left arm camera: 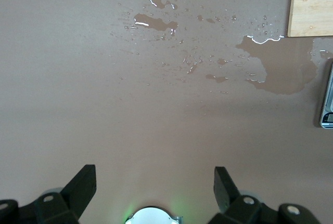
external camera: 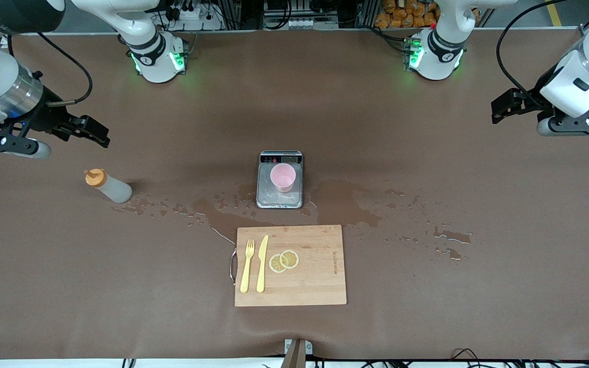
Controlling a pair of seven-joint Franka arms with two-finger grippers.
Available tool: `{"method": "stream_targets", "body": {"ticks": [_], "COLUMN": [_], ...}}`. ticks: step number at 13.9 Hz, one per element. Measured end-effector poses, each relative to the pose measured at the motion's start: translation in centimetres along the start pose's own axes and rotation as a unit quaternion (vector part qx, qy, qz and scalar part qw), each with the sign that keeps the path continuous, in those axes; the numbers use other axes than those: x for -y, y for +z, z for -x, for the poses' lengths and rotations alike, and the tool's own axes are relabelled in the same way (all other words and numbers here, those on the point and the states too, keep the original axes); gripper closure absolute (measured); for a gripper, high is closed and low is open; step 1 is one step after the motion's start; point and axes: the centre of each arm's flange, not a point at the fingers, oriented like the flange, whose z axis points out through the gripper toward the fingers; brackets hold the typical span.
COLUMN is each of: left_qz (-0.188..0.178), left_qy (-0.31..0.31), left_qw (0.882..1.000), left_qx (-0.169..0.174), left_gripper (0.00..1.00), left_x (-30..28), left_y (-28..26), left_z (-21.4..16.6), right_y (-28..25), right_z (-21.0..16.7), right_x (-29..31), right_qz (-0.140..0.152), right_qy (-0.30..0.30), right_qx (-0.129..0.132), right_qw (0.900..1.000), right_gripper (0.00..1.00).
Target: Add sauce to pink cup with both arms
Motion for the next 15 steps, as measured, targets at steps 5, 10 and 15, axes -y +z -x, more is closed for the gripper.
{"method": "stream_targets", "body": {"ticks": [5, 10, 15], "left_qz": [0.0, 0.0, 0.0], "left_qy": [-0.001, -0.004, -0.003], "left_qw": [1.0, 1.0, 1.0], "left_qx": [0.0, 0.0, 0.0], "left_gripper": [0.0, 0.0, 0.0], "left_x": [0.1, 0.4, 0.3], "left_y": [0.0, 0.0, 0.0], "left_z": [0.0, -0.1, 0.0], "right_y": [-0.4, -1.8, -2.8], "right_z": [-0.1, -1.1, -2.2], "right_x": [-0.2, -0.7, -0.9], "right_qz": [0.01, 0.02, 0.02], "right_qy": [-0.001, 0.002, -0.008], "right_qx": [-0.011, -0.035, -0.046], "right_qw": [1.0, 0.999, 0.999], "right_gripper": [0.0, 0.0, 0.0]}}
